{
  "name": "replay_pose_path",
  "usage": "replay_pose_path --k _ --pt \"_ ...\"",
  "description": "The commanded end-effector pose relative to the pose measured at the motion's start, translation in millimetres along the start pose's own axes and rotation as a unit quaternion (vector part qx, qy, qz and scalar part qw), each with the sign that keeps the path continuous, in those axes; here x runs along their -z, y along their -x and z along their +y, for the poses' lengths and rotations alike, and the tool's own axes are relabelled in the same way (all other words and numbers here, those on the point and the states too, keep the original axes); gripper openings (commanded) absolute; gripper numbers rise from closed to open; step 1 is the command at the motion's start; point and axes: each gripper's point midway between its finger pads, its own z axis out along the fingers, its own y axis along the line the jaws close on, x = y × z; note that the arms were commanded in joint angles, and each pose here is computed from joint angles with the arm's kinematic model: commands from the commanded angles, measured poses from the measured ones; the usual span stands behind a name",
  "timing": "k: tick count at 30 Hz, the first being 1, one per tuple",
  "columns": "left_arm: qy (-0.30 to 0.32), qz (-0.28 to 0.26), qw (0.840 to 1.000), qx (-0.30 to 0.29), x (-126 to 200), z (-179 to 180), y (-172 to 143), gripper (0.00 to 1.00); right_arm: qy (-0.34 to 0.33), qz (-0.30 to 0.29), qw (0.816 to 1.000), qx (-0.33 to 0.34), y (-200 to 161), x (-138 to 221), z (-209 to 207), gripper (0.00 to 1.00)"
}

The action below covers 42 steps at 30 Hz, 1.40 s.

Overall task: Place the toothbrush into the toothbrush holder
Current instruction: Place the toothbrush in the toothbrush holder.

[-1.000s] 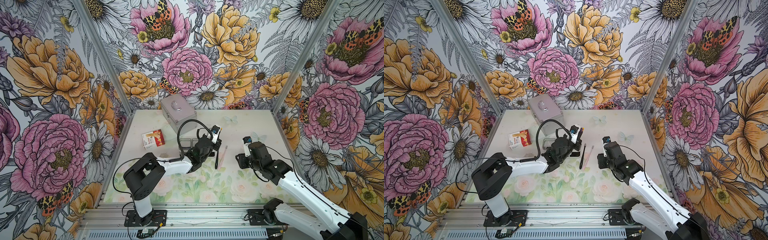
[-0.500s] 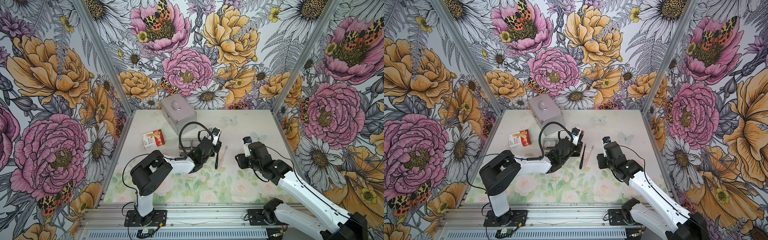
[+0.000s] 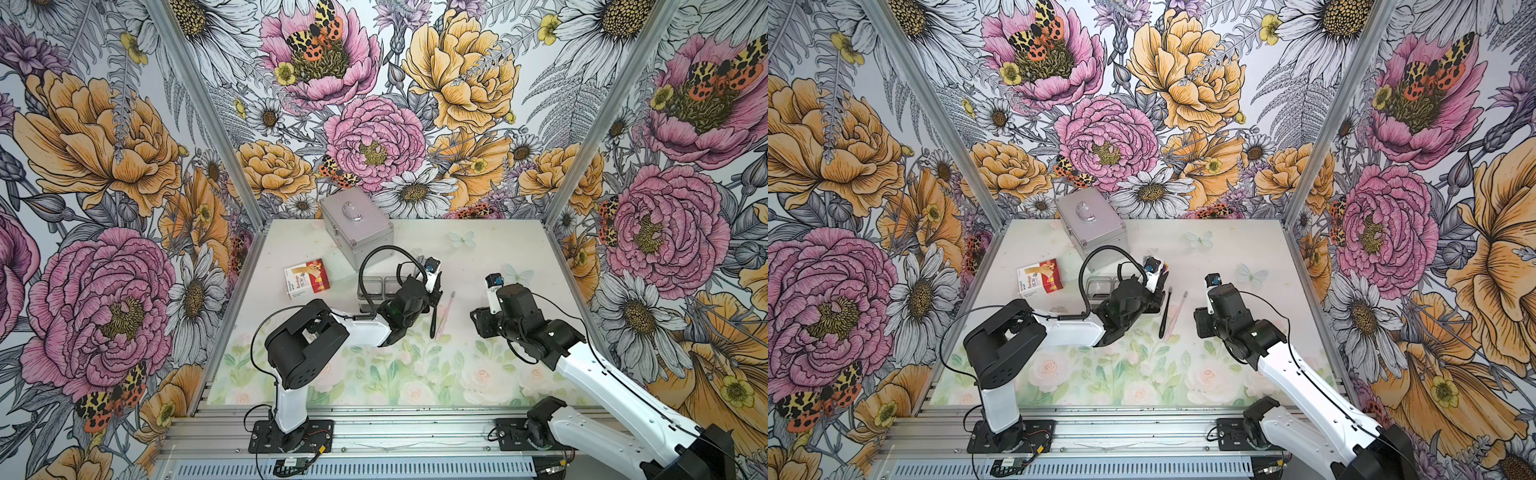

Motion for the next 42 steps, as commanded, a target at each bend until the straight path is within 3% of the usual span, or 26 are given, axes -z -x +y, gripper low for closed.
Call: replay_pose_path --k 1,8,17,22,29,39,42 --pt "0.015 -0.028 0.999 0.010 -0.2 8.8 20.8 0.37 -0.008 0.004 1.000 0.005 -1.5 -1.7 -3.8 0.48" --pt "0.010 -0.041 0.999 0.012 5.9 7.8 34.2 0.52 -0.006 0.000 1.000 0.002 1.1 -0.2 -2.9 0.49" --pt "-0.060 -0.095 0.993 0.038 54.6 -11.6 113.6 0.56 -0.010 0.013 1.000 -0.001 1.6 -6.6 -3.6 0.49" --pt "-0.074 -0.073 0.993 0.055 75.2 -8.9 130.3 0.57 -0.015 0.023 1.000 -0.004 6.2 -15.9 -2.7 0.48" --pt "-0.096 0.002 0.993 0.066 104.7 -7.5 105.0 0.60 -0.050 0.069 0.996 -0.037 11.2 -59.2 -7.8 0.48" --pt "-0.085 0.020 0.994 0.065 138.4 11.4 91.8 0.62 -0.064 0.089 0.992 -0.056 31.7 -122.2 -7.6 0.46" --pt "-0.111 0.022 0.992 0.060 141.7 1.9 89.9 0.64 -0.075 0.091 0.991 -0.058 38.8 -136.6 -11.2 0.46"
